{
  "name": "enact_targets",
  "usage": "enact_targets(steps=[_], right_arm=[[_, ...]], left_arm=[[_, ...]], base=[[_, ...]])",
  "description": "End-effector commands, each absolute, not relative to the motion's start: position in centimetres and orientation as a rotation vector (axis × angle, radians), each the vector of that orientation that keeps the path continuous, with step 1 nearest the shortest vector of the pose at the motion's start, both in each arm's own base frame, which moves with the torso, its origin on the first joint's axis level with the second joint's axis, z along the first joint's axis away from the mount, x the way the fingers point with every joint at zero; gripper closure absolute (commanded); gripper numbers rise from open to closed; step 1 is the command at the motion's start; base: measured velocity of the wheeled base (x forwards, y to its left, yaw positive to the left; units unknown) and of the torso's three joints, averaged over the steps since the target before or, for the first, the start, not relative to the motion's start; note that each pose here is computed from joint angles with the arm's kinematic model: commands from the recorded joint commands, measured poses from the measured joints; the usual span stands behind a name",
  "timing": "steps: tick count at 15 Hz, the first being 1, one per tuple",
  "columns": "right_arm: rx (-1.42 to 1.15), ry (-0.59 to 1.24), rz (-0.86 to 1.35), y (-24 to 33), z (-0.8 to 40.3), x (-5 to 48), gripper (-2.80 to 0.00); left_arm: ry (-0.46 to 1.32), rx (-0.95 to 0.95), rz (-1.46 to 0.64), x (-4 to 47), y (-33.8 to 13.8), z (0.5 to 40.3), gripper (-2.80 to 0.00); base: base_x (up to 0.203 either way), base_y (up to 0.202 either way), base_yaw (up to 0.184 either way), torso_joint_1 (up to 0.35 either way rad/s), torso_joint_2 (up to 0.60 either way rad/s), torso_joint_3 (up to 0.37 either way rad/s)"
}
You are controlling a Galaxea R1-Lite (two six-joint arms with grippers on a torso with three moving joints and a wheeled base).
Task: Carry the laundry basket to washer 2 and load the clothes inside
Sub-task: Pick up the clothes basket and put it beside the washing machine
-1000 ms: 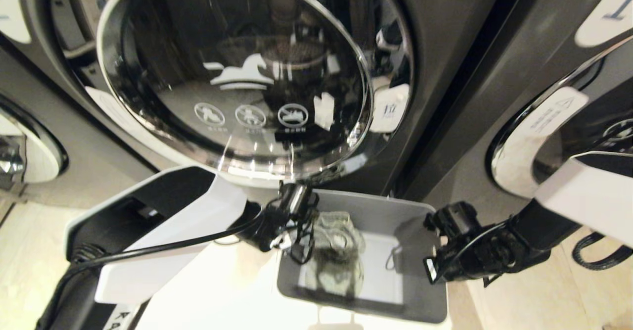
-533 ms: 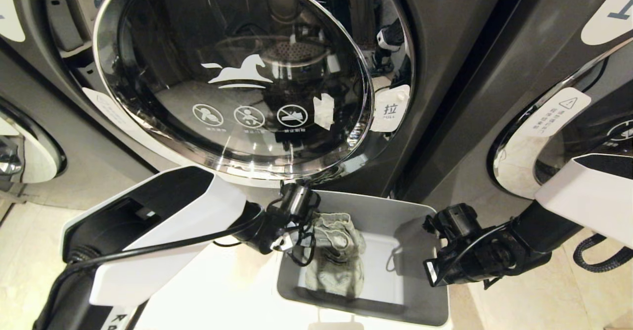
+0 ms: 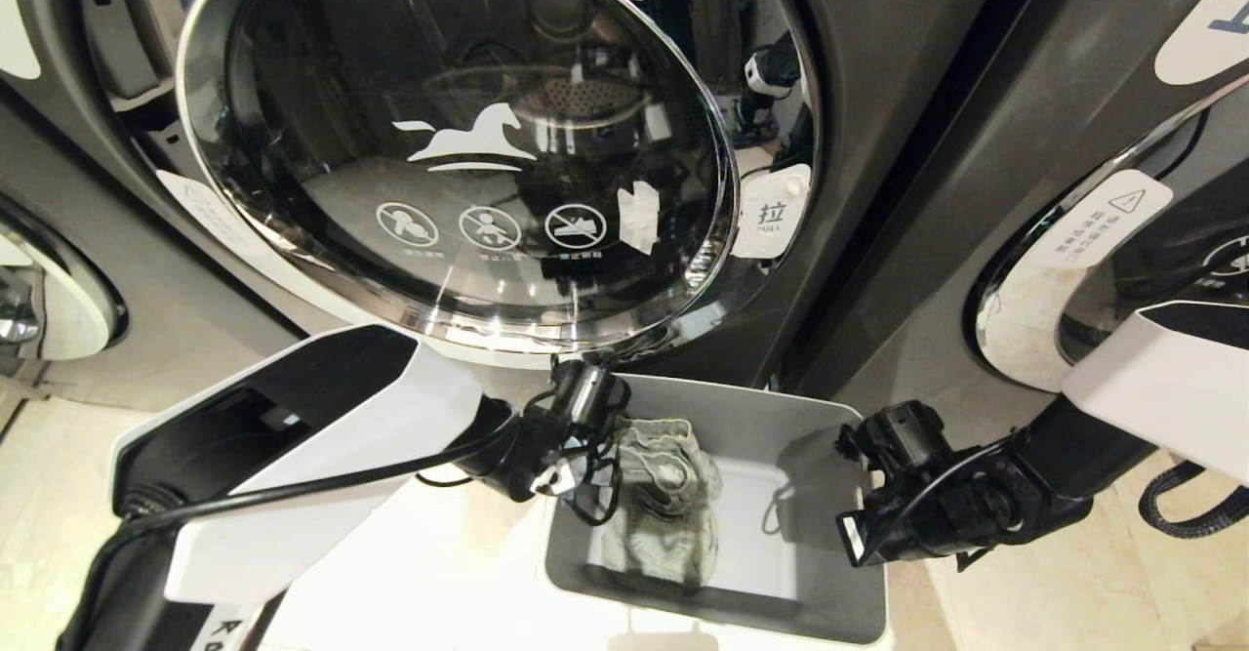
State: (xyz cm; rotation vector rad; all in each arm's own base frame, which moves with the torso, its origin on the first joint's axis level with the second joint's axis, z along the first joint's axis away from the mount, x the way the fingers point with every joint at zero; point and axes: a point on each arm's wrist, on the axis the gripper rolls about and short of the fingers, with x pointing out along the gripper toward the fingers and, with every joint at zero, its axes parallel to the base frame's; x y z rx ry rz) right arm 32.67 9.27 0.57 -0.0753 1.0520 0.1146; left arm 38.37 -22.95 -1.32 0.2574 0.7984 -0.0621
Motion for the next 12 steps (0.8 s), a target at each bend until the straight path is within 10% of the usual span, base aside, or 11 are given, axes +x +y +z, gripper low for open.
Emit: enact_targets(steps=[1, 12], right_arm=[[-0.076, 1.054, 0.114, 9.21, 0.66, 32.43, 0.0], [-0.086, 1.052, 0.118, 9.69, 0.76, 32.28, 0.0]], left_arm=[[0.815, 0.266, -0.057, 38.05, -22.77, -1.73, 0.0], [0.769, 0.24, -0.043, 38.13, -23.07, -1.44, 0.0]], base=[[0.0, 0.0, 0.0, 0.0, 0.0, 0.0], [0.0, 0.0, 0.0, 0.0, 0.0, 0.0]])
